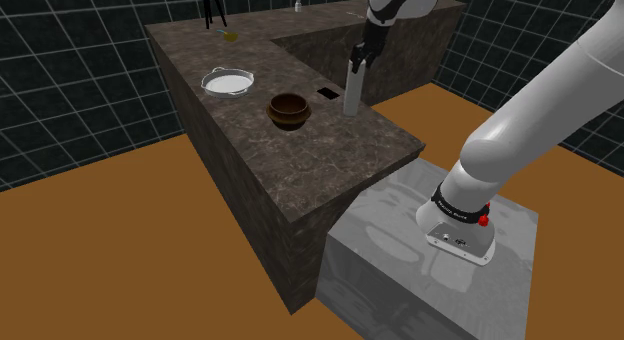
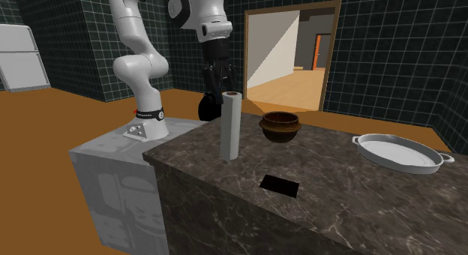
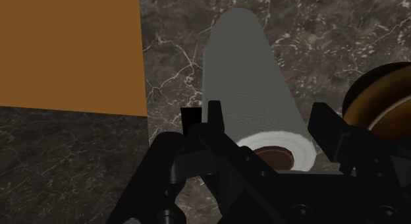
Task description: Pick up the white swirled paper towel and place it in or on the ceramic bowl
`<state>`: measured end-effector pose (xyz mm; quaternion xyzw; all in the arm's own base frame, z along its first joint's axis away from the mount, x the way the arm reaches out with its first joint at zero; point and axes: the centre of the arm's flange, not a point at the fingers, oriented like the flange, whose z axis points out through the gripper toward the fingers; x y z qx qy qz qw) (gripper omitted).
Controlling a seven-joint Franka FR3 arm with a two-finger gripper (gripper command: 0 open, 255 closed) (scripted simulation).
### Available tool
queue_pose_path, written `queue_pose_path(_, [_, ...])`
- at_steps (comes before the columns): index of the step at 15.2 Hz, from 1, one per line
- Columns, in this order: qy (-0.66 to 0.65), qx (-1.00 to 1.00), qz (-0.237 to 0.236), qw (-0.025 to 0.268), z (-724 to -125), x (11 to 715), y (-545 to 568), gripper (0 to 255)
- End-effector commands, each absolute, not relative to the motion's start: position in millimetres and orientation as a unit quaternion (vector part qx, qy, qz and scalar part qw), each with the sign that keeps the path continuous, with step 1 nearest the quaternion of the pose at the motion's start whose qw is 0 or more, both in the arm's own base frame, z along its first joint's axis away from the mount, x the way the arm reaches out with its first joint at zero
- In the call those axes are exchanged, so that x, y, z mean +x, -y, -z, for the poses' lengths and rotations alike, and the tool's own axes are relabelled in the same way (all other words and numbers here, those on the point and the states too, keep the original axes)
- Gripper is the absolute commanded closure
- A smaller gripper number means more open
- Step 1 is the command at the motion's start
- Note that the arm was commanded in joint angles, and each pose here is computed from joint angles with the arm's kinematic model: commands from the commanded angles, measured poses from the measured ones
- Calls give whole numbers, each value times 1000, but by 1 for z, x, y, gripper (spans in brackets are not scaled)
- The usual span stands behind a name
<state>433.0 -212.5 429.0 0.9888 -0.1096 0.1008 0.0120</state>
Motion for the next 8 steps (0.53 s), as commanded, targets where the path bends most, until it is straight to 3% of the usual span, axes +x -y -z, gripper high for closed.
queue_pose_path(1, [110, 989, -101, 12, -439, 434, 213, 255])
queue_pose_path(8, [110, 989, -101, 12, -476, 434, 213, 255])
